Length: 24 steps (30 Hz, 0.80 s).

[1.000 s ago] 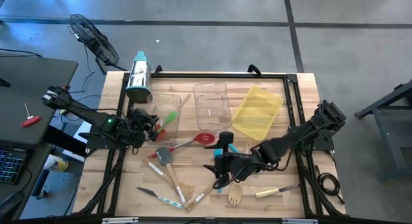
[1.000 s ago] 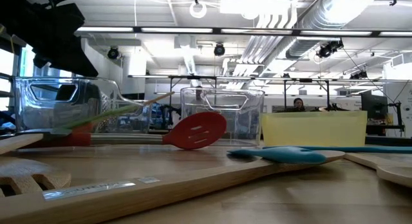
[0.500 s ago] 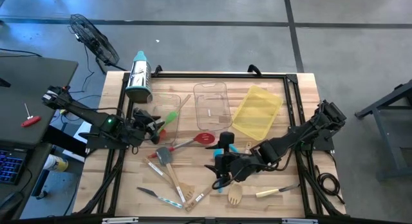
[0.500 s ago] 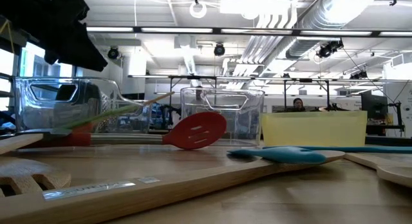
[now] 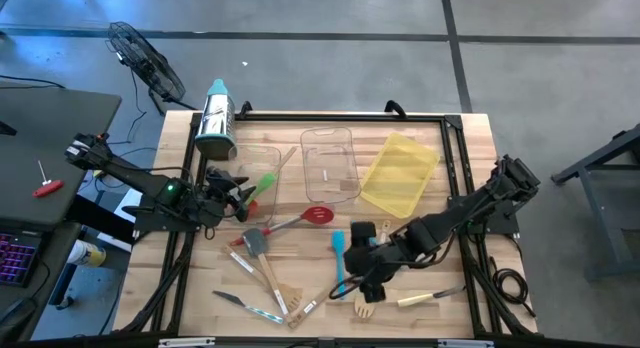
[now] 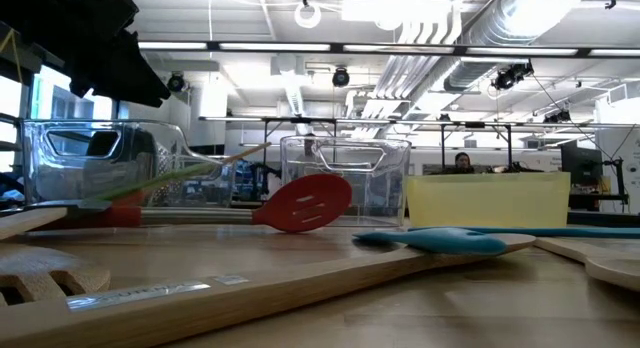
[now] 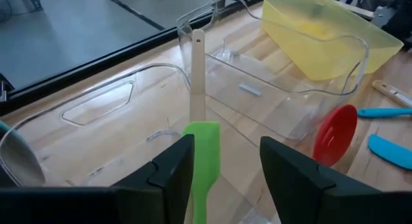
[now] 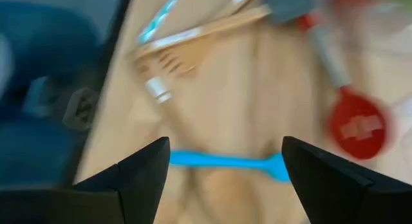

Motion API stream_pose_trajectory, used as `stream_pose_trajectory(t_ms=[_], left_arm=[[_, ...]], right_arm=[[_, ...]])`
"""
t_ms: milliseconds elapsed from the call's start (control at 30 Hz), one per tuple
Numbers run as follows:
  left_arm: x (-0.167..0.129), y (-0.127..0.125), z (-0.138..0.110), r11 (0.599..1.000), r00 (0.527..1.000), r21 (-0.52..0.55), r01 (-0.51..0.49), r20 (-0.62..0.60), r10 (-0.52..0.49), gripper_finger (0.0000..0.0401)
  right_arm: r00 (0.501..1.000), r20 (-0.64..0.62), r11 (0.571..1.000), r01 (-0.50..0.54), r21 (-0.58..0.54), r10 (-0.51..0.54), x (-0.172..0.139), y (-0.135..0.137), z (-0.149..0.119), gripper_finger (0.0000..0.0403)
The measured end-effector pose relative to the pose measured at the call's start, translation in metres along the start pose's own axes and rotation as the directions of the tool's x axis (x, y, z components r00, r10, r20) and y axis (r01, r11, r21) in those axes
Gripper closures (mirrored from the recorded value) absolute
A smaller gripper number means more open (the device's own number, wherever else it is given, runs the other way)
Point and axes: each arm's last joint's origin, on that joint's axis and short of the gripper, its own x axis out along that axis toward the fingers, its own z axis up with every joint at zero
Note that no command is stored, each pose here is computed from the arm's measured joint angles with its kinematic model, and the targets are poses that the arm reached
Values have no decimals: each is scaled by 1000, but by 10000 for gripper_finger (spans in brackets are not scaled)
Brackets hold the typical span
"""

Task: Pick & Place Kitchen Items
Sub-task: Put the yellow knife into the right transparent bin

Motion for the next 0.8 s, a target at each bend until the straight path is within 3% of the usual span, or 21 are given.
stream_pose_trajectory(t_ms=[267,567,700,800], left_arm=[[0,0,-1,1000,1000,9,9,-15,-9,226],[0,-2,0,999,999,-19,40,-23,-41,226],[0,-5,2,996,997,-49,68,-18,-69,226],[0,-8,2,988,987,-71,139,-70,-144,226]], right_arm=[[991,-67,991,-108,76,113,-1,4,-4,110],[949,-294,982,-69,174,119,-3,19,-31,110],[956,-269,974,-56,218,115,-5,33,-35,110],[967,-235,971,-38,236,95,-8,45,-39,110]])
